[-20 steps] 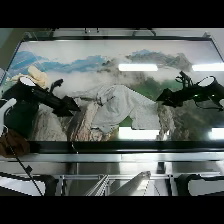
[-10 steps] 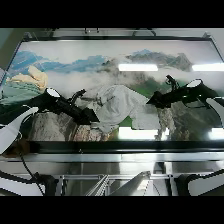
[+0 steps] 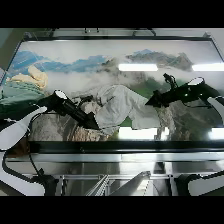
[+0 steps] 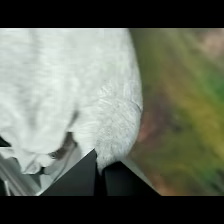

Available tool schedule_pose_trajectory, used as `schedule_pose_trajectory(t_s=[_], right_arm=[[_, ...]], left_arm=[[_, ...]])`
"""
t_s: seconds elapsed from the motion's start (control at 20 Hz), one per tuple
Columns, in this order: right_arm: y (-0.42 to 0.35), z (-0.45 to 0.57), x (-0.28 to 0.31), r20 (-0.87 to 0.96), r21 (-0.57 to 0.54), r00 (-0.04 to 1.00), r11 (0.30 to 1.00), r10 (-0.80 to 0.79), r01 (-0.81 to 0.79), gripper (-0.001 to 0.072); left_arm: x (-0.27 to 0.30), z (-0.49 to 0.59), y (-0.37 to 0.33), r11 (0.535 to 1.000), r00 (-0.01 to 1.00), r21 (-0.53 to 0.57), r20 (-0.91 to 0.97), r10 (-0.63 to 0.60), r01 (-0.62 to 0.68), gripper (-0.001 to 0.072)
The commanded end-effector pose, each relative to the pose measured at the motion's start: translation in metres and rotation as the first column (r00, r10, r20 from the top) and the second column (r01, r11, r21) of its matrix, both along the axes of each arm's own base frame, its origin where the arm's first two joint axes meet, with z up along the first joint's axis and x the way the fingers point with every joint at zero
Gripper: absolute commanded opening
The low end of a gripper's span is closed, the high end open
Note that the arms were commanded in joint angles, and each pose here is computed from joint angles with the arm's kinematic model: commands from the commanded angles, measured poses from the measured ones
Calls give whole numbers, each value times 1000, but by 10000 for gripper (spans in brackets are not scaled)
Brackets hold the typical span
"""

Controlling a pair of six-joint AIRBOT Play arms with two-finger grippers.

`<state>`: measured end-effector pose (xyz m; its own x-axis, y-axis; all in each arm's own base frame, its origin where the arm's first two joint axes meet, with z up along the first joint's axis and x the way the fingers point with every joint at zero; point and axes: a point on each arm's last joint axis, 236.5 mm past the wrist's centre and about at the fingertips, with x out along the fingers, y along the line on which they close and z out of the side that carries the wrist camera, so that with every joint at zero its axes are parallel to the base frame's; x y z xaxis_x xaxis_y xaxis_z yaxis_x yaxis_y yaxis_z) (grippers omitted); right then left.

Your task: Fold the shirts.

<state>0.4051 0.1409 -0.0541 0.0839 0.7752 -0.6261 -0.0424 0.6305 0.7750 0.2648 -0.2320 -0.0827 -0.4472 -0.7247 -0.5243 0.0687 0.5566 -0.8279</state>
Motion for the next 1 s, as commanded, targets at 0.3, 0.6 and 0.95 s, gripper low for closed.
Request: schedule_pose_trajectory(t_s=[0.3, 0.6, 0.95], right_arm=[[-32, 366, -12, 795, 251, 568, 968, -212, 10, 18], [-11, 517, -135, 988, 153, -16, 983, -152, 107, 18], [-10, 490, -135, 995, 66, 64, 986, -77, 150, 18]], left_arm=[[66, 261, 67, 995, 805, -87, 587, 89, -46, 12], [3, 410, 56, 997, 399, -72, 915, 59, 17, 23], [-4, 438, 63, 998, 298, -61, 953, 60, -5, 24]])
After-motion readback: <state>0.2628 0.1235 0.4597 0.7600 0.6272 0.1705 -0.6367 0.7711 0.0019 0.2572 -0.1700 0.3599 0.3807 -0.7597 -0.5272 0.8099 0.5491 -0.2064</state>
